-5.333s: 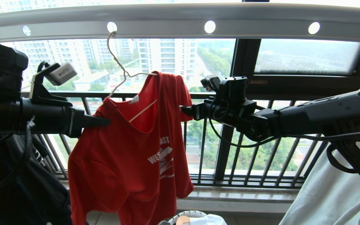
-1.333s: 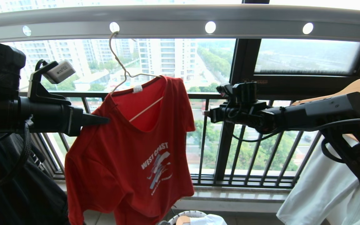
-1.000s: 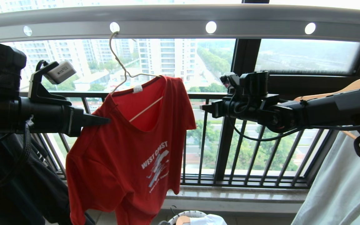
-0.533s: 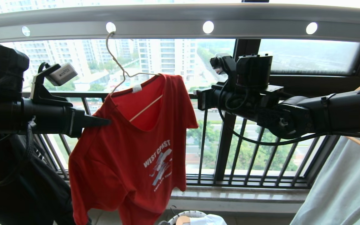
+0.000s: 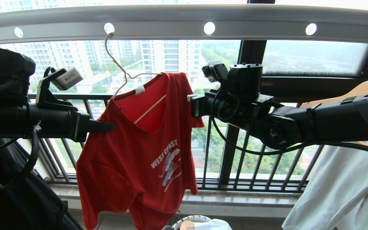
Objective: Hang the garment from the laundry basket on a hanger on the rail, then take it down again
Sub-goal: Take the clothes off the clothes rack
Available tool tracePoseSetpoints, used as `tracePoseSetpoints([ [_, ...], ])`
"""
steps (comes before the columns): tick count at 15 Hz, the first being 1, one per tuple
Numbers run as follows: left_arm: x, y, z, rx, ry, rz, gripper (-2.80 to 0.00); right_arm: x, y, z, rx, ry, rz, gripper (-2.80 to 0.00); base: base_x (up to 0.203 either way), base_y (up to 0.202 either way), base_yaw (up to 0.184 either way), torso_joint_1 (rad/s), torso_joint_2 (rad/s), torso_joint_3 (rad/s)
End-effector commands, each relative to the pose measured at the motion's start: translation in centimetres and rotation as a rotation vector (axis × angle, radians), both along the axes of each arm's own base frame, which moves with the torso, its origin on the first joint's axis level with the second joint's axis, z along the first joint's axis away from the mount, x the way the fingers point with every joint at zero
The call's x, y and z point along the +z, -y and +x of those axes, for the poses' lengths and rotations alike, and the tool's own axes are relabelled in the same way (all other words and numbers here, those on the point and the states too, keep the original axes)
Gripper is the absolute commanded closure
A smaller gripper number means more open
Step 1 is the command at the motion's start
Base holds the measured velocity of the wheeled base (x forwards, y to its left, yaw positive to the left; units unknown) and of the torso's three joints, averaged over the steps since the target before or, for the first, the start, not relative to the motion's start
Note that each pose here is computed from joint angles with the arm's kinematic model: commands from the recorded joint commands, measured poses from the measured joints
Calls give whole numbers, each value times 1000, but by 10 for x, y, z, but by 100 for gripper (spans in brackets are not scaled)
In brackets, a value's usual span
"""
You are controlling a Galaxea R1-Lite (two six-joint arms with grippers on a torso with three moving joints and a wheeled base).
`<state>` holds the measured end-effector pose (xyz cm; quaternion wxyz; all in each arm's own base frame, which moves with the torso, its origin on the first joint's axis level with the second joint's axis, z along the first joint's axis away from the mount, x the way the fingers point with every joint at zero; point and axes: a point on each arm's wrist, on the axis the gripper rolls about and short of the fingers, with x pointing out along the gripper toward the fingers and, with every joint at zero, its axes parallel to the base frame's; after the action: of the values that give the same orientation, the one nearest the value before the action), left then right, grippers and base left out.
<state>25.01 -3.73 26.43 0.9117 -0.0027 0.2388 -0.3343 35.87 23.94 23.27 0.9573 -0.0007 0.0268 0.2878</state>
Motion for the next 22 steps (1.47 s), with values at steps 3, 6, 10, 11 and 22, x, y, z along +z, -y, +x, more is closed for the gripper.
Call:
tracePoseSetpoints([
  [3, 0, 0, -1, -5, -3, 0, -280, -11, -3, 4, 0, -24, -9, 0, 0, 0, 0, 0, 0, 0],
  [6, 4, 1, -7, -8, 13, -3, -280, -9, -2, 2, -2, -22, -10, 0, 0, 0, 0, 0, 0, 0],
  [10, 7, -3, -36, -3, 38, 0, -280, -10, 4, -11, -12, -43, -27, 0, 0, 0, 0, 0, 0, 0],
  [11, 7, -4, -45, 3, 45, 2, -280, -13, 7, -15, -13, -56, -38, 0, 0, 0, 0, 0, 0, 0],
  [22, -45, -20, -143, 161, 46, 121, -280, -29, 25, -42, -19, -98, -63, 0, 0, 0, 0, 0, 0, 0],
])
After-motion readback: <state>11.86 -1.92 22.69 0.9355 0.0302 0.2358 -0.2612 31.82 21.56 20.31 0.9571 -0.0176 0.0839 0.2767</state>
